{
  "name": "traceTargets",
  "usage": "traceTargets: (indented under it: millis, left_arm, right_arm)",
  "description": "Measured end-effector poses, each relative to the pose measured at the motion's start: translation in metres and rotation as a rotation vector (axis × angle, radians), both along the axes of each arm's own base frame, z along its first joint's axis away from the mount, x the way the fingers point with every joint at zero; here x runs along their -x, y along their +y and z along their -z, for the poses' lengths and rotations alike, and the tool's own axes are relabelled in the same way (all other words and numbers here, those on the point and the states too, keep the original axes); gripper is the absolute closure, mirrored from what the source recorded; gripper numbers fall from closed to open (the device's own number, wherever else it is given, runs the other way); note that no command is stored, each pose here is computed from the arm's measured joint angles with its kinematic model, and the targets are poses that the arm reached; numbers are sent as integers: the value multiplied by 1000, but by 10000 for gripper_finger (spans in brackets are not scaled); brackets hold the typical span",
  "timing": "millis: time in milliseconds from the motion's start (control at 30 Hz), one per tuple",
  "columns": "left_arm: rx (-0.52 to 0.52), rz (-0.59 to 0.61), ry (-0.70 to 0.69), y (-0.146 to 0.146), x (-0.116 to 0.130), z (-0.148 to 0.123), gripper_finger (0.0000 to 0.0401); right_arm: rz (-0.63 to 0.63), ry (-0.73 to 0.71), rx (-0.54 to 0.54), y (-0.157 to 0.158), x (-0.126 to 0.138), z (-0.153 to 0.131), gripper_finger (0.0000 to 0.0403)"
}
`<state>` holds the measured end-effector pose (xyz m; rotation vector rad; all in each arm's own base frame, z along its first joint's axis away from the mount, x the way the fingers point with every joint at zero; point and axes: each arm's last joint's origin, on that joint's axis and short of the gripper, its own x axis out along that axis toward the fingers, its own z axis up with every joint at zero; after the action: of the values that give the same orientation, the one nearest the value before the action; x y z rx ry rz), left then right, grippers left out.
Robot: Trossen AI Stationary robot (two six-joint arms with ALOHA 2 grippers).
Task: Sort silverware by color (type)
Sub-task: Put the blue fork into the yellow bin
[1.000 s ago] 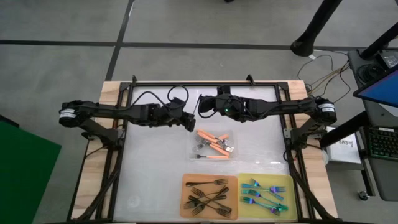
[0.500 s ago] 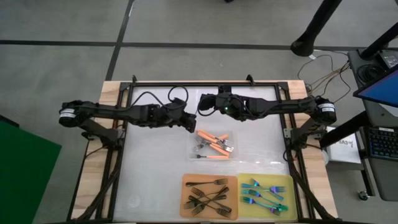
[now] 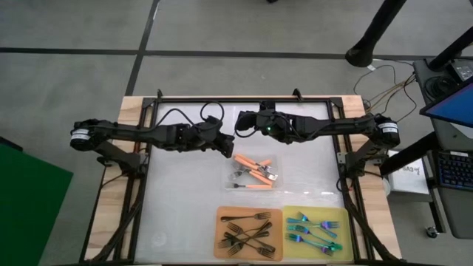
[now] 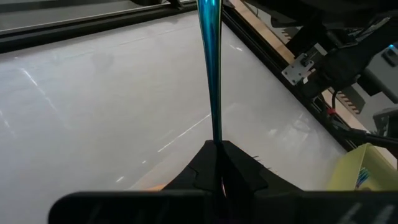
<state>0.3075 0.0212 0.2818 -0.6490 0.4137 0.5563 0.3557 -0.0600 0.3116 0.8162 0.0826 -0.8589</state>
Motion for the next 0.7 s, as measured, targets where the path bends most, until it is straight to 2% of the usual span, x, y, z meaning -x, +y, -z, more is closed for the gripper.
traceTargets:
  millis: [700]
  left_arm:
    - [-2, 8, -10, -3, -1, -1, 401]
  right_arm:
    - [32, 1, 8, -6, 0, 1, 290]
